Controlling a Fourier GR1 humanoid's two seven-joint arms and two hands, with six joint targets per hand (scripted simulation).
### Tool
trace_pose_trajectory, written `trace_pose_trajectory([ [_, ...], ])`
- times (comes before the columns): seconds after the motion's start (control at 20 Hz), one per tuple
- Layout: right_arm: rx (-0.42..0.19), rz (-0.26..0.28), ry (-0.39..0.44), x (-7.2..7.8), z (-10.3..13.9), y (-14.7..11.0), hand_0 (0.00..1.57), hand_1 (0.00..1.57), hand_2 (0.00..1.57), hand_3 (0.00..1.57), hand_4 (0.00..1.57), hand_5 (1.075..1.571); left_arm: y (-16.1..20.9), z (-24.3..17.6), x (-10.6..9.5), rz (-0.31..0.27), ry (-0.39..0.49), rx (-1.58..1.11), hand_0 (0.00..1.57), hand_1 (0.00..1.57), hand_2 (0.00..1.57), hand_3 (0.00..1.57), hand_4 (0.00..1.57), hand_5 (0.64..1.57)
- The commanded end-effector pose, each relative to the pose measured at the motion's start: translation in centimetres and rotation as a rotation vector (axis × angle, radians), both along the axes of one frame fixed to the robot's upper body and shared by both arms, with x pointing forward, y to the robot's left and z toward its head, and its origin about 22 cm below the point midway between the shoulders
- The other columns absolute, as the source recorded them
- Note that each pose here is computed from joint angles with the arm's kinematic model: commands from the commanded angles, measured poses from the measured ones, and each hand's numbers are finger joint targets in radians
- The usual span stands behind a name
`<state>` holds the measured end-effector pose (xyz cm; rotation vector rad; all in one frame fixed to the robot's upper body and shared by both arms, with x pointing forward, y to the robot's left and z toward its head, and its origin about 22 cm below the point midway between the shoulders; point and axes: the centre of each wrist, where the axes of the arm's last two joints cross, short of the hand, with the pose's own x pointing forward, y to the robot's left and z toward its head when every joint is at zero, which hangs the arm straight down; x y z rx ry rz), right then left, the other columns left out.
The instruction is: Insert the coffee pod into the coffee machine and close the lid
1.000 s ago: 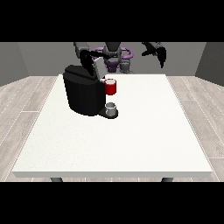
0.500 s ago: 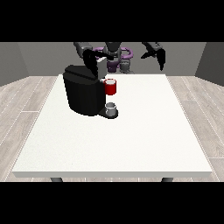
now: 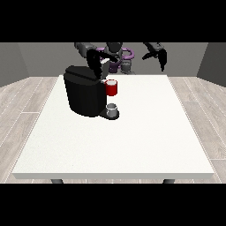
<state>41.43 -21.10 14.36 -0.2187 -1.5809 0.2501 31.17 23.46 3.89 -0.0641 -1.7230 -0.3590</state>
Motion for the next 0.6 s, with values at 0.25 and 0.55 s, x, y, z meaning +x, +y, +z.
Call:
trace_pose_trajectory([
  [0.25, -0.085, 0.095, -0.238, 0.2, 7.8, 4.8, 0.0, 0.0, 0.0, 0.0, 0.24, 1.571, -2.6, 1.3, 1.0, -0.105, -0.058, -0.003, 0.0, 0.0, 0.0, 0.0, 0.38, 1.571],
  [0.55, -0.112, 0.071, -0.226, -0.8, 9.5, 3.5, 0.0, 0.0, 0.0, 0.0, 0.09, 1.571, -3.0, 2.6, 1.6, -0.141, -0.103, 0.006, 0.0, 0.0, 0.0, 0.0, 0.4, 1.571],
])
